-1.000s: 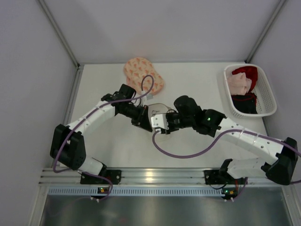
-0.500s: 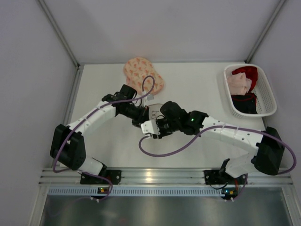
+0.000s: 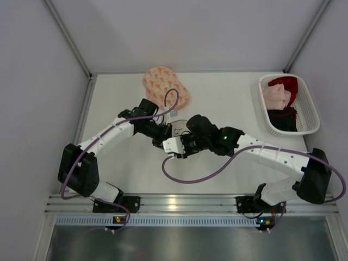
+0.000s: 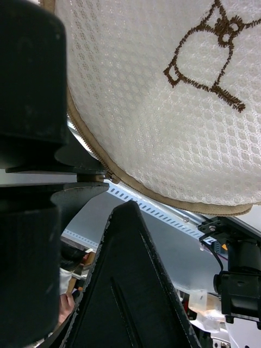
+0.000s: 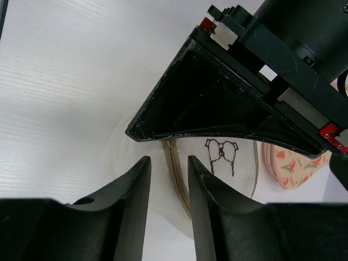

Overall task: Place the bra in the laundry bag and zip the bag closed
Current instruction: Zip the zipper on the laundry bag.

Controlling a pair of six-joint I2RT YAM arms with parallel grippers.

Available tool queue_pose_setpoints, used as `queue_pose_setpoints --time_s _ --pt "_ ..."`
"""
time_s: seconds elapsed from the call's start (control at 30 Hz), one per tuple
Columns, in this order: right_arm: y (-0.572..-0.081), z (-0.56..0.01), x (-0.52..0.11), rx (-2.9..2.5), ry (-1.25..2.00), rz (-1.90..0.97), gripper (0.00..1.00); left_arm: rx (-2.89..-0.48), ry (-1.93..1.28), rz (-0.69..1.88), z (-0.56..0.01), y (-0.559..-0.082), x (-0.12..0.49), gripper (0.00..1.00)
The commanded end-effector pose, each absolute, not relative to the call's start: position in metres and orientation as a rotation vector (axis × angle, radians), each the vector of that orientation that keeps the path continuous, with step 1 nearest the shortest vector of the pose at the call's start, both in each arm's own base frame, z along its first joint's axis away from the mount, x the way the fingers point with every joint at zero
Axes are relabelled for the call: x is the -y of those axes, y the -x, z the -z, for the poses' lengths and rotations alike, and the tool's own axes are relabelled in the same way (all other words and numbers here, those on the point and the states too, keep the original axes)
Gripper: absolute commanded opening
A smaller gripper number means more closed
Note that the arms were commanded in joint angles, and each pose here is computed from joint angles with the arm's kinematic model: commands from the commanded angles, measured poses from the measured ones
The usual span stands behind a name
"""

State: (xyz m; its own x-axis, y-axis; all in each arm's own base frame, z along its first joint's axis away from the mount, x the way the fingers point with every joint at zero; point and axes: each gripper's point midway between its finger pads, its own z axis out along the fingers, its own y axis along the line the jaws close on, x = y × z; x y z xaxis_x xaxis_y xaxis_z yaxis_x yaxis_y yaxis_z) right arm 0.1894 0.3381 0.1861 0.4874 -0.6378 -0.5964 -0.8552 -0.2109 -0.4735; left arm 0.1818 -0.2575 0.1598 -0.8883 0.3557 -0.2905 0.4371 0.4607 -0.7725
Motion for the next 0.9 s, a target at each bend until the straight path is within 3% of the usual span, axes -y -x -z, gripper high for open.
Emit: queue_pose_setpoints --time_s 0.0,0.2,0.4,0.87 --pt "-0.191 -0.209 -0.355 -1.143 1.908 -0.345 0.34 -2.525 -0.753 1.449 -0.173 -0.18 0.261 0.0" --pt "-0.198 -0.188 -0.36 -1.15 1.96 -0.316 0.3 -2.52 -0.751 1.451 -0.175 -0.183 0.262 0.0" --pt "-0.205 -0.195 -0.353 -1.145 1.911 -0.261 0.0 -2.546 -0.739 1.368 -0.163 -0.184 0.254 0.0" --pt "-0.195 -0.194 -0.318 -1.044 1.904 -0.206 0.0 -2.544 -0.637 1.219 -0.145 -0.217 0.218 0.0"
